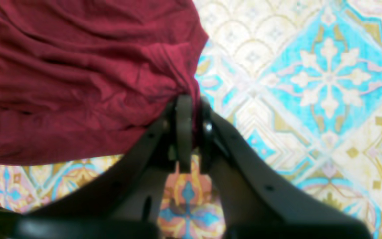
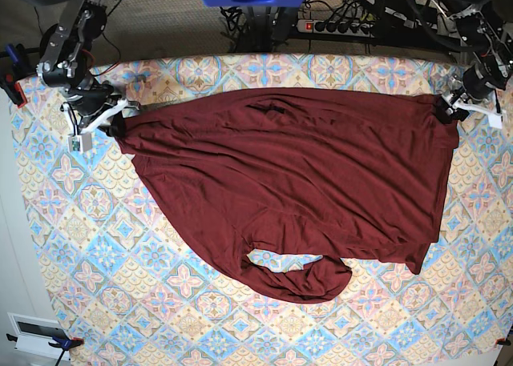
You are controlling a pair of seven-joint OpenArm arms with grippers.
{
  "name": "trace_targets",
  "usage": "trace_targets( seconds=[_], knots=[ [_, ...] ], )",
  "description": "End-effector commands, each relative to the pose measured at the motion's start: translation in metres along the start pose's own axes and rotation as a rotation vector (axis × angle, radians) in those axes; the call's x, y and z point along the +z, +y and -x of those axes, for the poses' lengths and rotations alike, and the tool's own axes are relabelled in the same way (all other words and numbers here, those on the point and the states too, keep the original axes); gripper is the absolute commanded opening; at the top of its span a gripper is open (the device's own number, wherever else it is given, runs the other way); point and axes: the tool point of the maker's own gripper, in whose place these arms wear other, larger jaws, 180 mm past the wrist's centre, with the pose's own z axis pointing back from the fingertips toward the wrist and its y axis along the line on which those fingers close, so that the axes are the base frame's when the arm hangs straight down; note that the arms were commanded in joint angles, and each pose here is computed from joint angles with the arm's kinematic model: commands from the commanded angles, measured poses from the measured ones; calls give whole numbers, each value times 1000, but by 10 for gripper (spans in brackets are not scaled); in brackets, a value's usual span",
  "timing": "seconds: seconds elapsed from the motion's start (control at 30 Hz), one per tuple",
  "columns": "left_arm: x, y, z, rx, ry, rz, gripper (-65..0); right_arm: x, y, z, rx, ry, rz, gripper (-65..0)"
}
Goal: Layout the t-shirt on the table in an organized manner, then fold the t-shirt properly
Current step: 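Pull the shirt edge apart with both grippers to stretch it, then drag the shirt edge with both grippers toward the table center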
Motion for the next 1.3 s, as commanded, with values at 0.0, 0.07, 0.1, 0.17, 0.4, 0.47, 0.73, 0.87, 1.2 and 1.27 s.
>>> trace_targets(
  seconds=[0.0, 0.07, 0.1, 0.17, 0.4, 0.47, 0.73, 0.87, 1.2, 1.27],
  knots=[
    [0, -3, 4, -24, 32, -3, -315, 4, -1, -10, 19, -33, 2, -650],
    [-2, -5, 6, -32, 43, 1, -395, 4, -1, -11, 18, -35, 1, -650],
    [-2, -5, 6, -32, 43, 1, -447, 4, -1, -12, 19, -36, 1, -650],
    [-2, -6, 5, -28, 39, 6, -550, 4, -1, -12, 18, -37, -1, -650],
    [17, 7, -24, -62, -4, -25, -650, 5, -2, -9, 14, -32, 3, -650],
    [37, 23, -38, -46, -45, -52, -650, 7, -4, -3, 15, -15, 9, -650],
    [72, 33, -78, -104, -98, -75, -650, 18, -5, 40, 7, 89, 15, -650],
    [75, 35, -74, -95, -72, -71, -650, 29, -7, 76, -3, 203, 23, -650],
    [65, 14, -87, 16, -182, 33, -650, 34, -9, 87, -9, 230, 29, -650],
    [58, 2, -91, 38, -203, 69, -650, 29, -9, 73, -2, 198, 28, -650]
  ],
)
